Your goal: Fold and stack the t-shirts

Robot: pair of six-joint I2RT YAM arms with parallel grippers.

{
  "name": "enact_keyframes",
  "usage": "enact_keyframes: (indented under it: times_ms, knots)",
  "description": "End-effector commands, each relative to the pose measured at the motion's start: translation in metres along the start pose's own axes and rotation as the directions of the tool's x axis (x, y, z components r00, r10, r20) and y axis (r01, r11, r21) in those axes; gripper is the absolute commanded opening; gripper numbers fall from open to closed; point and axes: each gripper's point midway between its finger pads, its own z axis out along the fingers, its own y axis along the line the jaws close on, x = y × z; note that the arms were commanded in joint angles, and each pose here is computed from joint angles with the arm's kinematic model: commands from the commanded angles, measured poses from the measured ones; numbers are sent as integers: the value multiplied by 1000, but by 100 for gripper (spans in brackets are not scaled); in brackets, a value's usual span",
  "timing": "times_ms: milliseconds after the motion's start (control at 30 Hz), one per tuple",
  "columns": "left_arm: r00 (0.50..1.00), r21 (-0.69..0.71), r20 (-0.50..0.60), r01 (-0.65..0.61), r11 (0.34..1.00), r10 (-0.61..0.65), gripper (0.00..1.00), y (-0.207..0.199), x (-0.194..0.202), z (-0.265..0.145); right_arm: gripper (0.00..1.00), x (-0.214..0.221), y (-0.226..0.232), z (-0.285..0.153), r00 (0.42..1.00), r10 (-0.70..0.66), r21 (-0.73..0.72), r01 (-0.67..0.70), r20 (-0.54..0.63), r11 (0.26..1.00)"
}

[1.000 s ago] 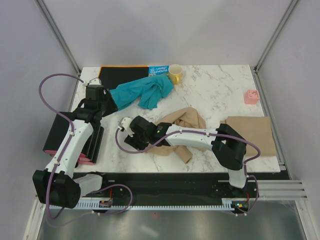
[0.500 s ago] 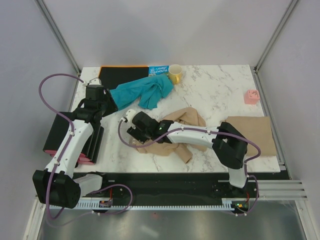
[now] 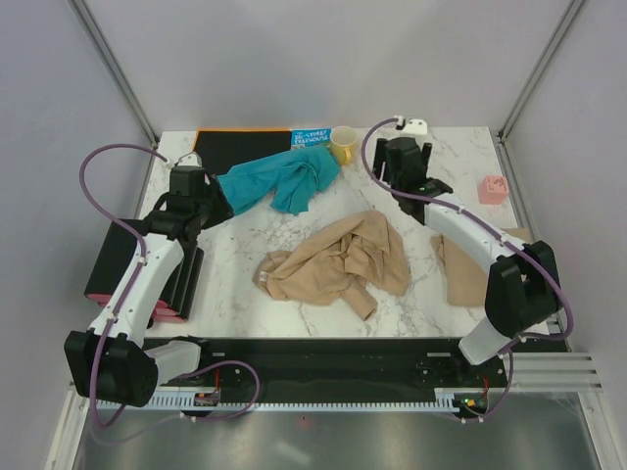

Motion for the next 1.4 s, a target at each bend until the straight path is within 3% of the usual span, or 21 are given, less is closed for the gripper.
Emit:
enact_keyframes:
  times_ms: [0,333,567,733,933,967,1067,1100,1200,1233,1367]
  knots:
    - [999,32,27,-32,999,31,54,-8,-9,-5,80,-8,-54,14,991,130,131,-132,25,983]
    - [999,42,19,-39,998,38,54,-12,-7,-4,82,-14,-173,30,935,351,281,-349,45,894]
    - [999,42,19,-35,998,34,54,-11,-7,-5,82,-9,-199,21,942,331,346,-328,54,879]
    - [999,43,18,-38,998,38,54,-12,-6,-4,82,8,-239,15,899,432,380,-424,69,822]
    - [999,43,14,-40,998,39,54,-13,-4,-4,82,11,-243,8,895,438,384,-436,86,814]
    - [999,43,16,-40,998,39,54,-12,-5,-4,81,12,-241,9,894,439,376,-437,85,817]
    - [999,40,18,-39,998,39,54,-12,-5,-4,79,11,-203,22,899,439,175,-433,6,884]
    - [999,38,17,-39,999,39,54,-12,-5,-4,79,8,-168,25,904,423,-2,-424,-55,906]
    - [999,40,15,-40,998,39,54,-13,-5,-3,77,21,-99,28,963,225,-149,-247,-148,958]
    - [999,38,14,-40,999,39,54,-12,-4,-3,77,20,-56,22,977,137,-236,-174,-162,956]
    - [999,31,19,-42,999,41,54,-11,-5,-4,78,57,10,11,969,-80,-354,-7,-233,935]
